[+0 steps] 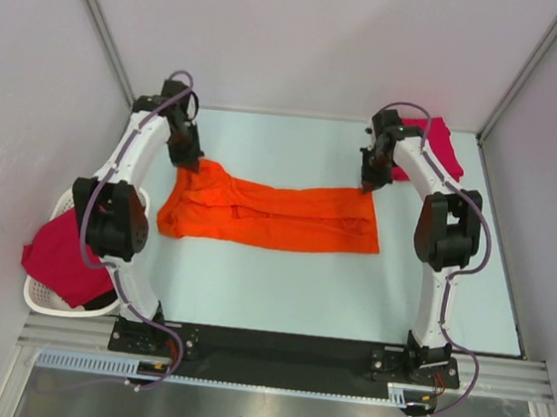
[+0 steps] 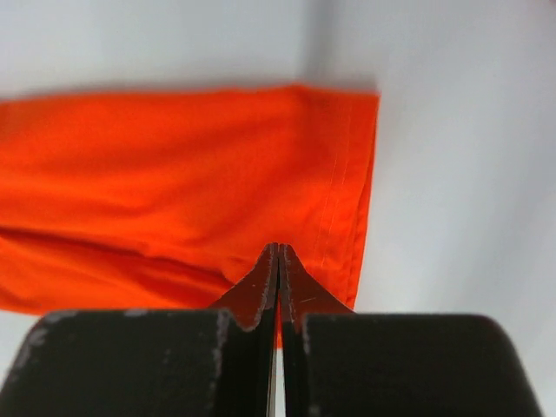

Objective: Fold and stack the t-shirts
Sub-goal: Fold the other side of the tshirt into a rectangle

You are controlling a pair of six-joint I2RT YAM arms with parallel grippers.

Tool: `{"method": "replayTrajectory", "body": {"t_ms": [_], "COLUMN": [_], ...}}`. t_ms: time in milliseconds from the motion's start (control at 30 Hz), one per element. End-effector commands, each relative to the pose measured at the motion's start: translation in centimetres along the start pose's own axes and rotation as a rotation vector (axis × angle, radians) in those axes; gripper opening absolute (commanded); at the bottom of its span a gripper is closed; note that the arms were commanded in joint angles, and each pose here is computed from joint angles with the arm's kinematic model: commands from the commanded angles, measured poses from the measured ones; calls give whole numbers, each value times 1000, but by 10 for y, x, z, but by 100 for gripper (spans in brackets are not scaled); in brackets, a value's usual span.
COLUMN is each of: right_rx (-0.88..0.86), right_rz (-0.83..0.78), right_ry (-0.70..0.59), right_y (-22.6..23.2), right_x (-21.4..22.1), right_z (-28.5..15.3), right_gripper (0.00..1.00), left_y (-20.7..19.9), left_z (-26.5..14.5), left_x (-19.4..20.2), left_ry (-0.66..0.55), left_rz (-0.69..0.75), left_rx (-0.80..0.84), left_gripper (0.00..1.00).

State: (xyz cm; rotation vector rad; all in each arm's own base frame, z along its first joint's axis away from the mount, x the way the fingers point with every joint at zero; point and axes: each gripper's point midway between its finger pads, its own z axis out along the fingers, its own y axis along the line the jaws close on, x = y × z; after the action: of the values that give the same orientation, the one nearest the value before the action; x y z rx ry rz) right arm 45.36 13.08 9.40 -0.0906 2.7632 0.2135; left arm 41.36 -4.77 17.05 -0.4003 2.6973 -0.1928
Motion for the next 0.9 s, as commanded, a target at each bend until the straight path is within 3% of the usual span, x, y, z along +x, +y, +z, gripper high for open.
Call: {"method": "replayTrajectory", "body": {"t_ms": [0, 100, 233, 300, 367, 467, 767, 867], "right_rx": [-31, -49, -80, -117, -160, -216, -514, -516], "right_rz": [9, 34, 103, 143, 195, 255, 418, 427], "right_ry": [134, 180, 131, 141, 119, 121, 262, 285], "right_y": [6, -1, -19, -21, -28, -35, -20, -21], "right_x": [47, 69, 67, 70, 71, 81, 114, 116], "right_z": [-19, -24, -56, -66, -80, -89, -63, -53], "right_gripper": [0, 14, 25, 28, 42, 53, 52, 51], "left_y": [17, 23, 30, 31, 31, 29, 25, 26], "left_z": [32, 34, 34, 37, 41, 46, 62, 66], "left_x": [74, 101, 112, 115, 116, 114, 117, 119], "left_ry": [194, 232, 246, 264, 276, 283, 334, 347], "left_rz": [82, 101, 116, 124, 133, 137, 178, 186], "left_rx": [-64, -71, -84, -86, -84, -73, -62, -66], "left_gripper": [0, 0, 0, 5, 14, 24, 55, 57]}}
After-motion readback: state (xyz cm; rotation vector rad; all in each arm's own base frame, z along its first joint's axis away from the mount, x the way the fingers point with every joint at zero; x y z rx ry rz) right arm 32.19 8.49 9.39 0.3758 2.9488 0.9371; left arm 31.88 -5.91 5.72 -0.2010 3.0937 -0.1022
